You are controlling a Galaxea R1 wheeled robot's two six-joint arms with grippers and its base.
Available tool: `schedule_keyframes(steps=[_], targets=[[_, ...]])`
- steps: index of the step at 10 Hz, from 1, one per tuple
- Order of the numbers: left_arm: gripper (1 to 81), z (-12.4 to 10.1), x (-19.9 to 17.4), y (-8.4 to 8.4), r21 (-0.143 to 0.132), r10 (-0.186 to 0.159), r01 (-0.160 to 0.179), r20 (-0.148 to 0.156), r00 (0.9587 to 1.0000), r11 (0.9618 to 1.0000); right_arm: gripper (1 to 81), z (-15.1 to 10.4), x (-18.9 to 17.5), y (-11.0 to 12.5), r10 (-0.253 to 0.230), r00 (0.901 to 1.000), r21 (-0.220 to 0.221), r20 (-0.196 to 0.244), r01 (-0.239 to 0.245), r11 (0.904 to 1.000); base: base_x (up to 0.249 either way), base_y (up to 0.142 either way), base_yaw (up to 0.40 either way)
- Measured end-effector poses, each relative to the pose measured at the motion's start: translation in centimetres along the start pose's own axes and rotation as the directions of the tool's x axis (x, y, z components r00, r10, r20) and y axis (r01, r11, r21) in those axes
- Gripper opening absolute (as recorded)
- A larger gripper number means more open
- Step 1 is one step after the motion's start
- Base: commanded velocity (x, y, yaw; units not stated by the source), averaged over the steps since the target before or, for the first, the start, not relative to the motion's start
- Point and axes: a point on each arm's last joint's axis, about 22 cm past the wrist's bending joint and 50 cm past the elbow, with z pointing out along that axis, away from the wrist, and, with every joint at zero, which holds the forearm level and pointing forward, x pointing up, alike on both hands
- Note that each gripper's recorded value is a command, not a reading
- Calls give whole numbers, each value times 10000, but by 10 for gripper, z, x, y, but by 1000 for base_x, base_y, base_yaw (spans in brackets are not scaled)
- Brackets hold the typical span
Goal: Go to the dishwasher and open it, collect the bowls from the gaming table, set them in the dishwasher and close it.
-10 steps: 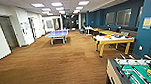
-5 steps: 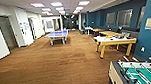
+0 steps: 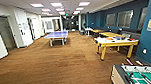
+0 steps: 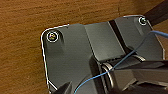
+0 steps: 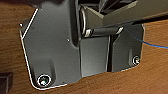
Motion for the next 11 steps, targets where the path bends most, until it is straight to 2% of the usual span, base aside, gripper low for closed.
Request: schedule_keyframes(steps=[11], targets=[[811, 0, -2, 0, -1, -4, 4, 15, 10000, 10000, 811, -1, 0, 6, -46, 10000, -84, -5, 46, 10000, 189, 0, 0]])
